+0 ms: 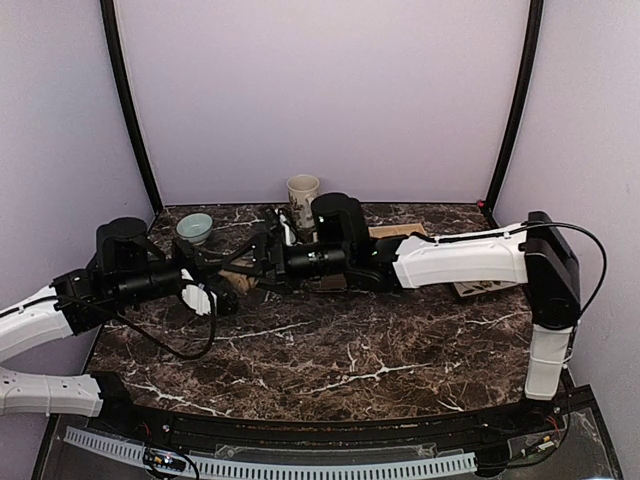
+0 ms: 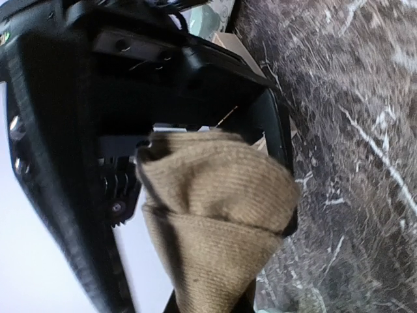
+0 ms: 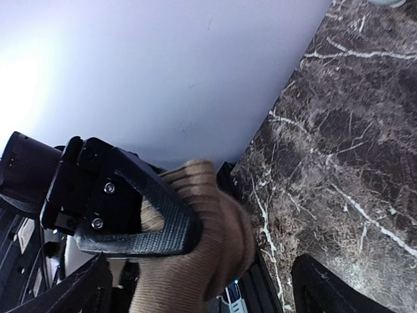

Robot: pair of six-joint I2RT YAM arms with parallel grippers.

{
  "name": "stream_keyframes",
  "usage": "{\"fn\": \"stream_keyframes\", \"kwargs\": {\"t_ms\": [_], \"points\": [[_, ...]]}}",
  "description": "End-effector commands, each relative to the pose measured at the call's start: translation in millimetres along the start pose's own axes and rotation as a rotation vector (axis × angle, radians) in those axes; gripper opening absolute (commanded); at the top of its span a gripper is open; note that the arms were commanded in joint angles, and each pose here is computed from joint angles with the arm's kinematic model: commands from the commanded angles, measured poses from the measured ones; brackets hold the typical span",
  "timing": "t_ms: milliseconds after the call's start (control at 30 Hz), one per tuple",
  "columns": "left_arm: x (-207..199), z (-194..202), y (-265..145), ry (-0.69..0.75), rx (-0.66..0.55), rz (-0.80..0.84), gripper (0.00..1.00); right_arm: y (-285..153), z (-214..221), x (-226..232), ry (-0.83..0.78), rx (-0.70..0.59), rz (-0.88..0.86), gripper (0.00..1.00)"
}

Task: Roll the socks
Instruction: Pass from the right arm to the left, then pass from the left arm to the right

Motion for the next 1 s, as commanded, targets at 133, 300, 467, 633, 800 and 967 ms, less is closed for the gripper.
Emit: {"fn": "stream_keyframes", "kwargs": {"t_ms": [133, 300, 467, 633, 800, 967], "points": [[47, -37, -35, -0.648, -0.276, 0.291, 0.0, -93, -32, 67, -0.546, -0.383, 0.268, 0.99], [61, -48, -37, -0.999, -0.369, 0.451, 0.0, -146, -13, 86, -0.644, -0.571, 0.153, 0.99], [71, -33, -22, -1.387, -0.468, 0.616, 0.0, -147, 1, 93, -0.717, -0.506, 0.057, 0.99], [89, -27, -6, -1.515, -0.546, 0.719, 0.0, -121, 14, 107, -0.794, -0.394, -0.025, 0.99], [105, -29, -4, -1.548, -0.618, 0.728, 0.0, -97, 14, 119, -0.833, -0.365, -0.075, 0.95], [106, -32, -7, -1.569, -0.661, 0.788, 0.0, -90, 6, 124, -0.853, -0.412, -0.061, 0.85]]}}
Point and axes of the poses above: each gripper's point midway between its finger pads, its own y axis out along the fingers, its own x axis along the line the jaws close on, z = x × y, the point moved 7 cm from there along -y, back along the fingers
